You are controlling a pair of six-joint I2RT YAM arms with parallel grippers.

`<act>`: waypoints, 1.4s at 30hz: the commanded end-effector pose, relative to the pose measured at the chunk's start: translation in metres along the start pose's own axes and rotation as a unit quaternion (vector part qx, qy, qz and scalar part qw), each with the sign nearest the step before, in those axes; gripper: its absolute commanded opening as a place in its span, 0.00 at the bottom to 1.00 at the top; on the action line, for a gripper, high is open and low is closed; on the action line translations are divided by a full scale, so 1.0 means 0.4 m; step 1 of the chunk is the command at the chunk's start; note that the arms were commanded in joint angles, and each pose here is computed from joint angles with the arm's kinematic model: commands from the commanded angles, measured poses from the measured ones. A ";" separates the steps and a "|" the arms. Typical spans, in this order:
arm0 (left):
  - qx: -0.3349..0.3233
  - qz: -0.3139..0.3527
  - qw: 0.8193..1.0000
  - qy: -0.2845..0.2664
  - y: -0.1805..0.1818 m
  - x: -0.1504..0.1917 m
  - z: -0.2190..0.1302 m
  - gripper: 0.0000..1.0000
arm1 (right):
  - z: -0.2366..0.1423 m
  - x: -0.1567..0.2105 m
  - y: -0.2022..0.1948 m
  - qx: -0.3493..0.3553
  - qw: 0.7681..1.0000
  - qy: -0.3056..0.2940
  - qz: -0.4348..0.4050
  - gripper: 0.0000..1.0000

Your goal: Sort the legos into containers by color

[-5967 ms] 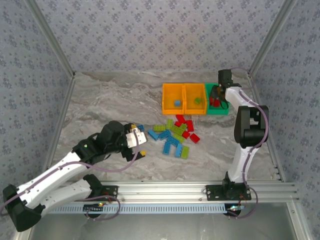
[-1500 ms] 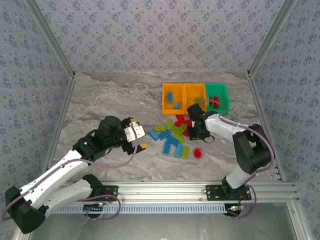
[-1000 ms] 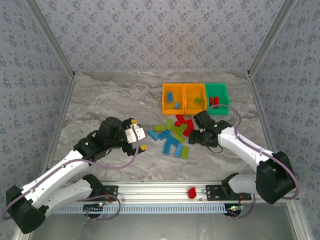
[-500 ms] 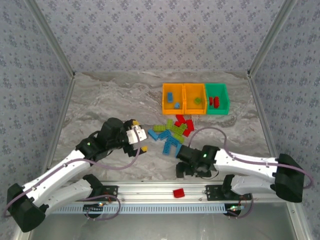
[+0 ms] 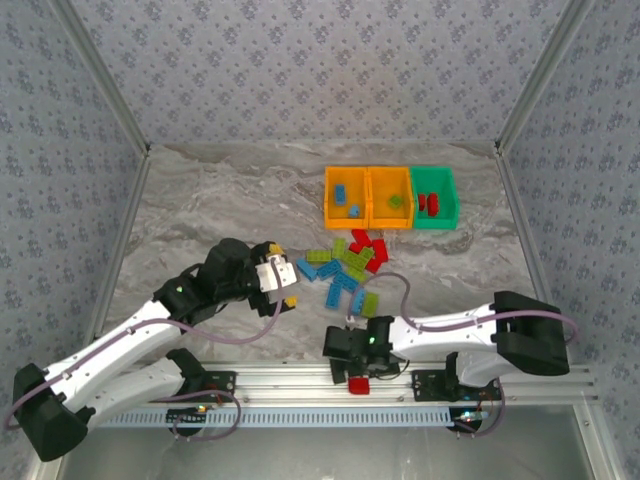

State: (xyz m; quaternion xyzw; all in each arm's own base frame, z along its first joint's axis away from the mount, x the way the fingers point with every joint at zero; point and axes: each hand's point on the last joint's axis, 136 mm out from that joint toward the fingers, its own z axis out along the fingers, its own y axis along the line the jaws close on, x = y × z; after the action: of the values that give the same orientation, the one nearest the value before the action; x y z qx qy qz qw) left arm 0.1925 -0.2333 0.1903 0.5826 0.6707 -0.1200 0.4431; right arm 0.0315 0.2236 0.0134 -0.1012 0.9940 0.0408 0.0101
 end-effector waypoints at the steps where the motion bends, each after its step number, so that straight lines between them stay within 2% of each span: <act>1: 0.006 0.012 1.000 -0.003 -0.011 -0.006 0.002 0.99 | 0.016 0.056 0.010 0.006 0.999 0.037 0.028 0.86; 3: 0.007 0.015 1.000 -0.003 -0.014 -0.007 0.003 0.99 | 0.008 0.066 0.021 0.001 0.999 0.038 0.025 0.81; 8: 0.009 0.016 1.000 -0.006 -0.016 -0.012 0.000 0.99 | -0.021 0.090 0.058 -0.025 0.999 0.039 0.014 0.83; 10: 0.009 0.016 1.000 -0.007 -0.016 -0.013 -0.002 0.99 | -0.021 0.094 0.066 -0.034 0.999 0.039 0.016 0.81; 14: 0.008 0.017 1.000 -0.008 -0.017 -0.015 -0.003 0.99 | 0.004 0.104 0.015 -0.002 0.999 0.042 0.033 0.68; 18: 0.011 0.018 1.000 -0.006 -0.019 -0.013 -0.001 0.99 | -0.001 0.083 -0.026 0.029 0.998 0.014 0.048 0.58; 22: 0.012 0.017 1.000 -0.003 -0.021 -0.009 0.002 0.99 | -0.014 0.040 -0.027 0.012 0.998 -0.019 0.063 0.50; 24: 0.011 0.018 1.000 -0.003 -0.018 -0.011 0.001 0.99 | -0.049 0.009 -0.024 0.003 0.997 -0.042 0.064 0.46; 27: 0.009 0.018 1.000 -0.001 -0.017 -0.009 0.002 0.99 | -0.149 -0.072 -0.046 -0.005 0.993 -0.100 0.064 0.45; 32: 0.011 0.016 1.000 -0.004 -0.019 -0.011 0.003 0.99 | -0.294 -0.286 -0.179 -0.008 0.973 -0.208 0.097 0.44; 37: 0.014 0.015 1.000 -0.001 -0.021 -0.009 0.008 0.99 | -0.385 -0.510 -0.423 0.001 0.936 -0.281 0.211 0.43; 40: 0.011 0.015 1.000 -0.006 -0.018 -0.013 0.004 0.99 | -0.400 -0.626 -0.584 0.011 0.914 -0.309 0.263 0.43; 42: 0.008 0.016 1.000 -0.006 -0.016 -0.013 0.003 0.99 | -0.391 -0.704 -0.656 0.006 0.907 -0.311 0.285 0.43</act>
State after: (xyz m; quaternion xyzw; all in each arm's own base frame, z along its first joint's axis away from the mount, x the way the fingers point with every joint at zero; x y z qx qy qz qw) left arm 0.1886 -0.2380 0.1859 0.5923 0.6670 -0.1209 0.4356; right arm 0.3156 0.0233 0.1497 0.2581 0.9237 0.0515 0.2785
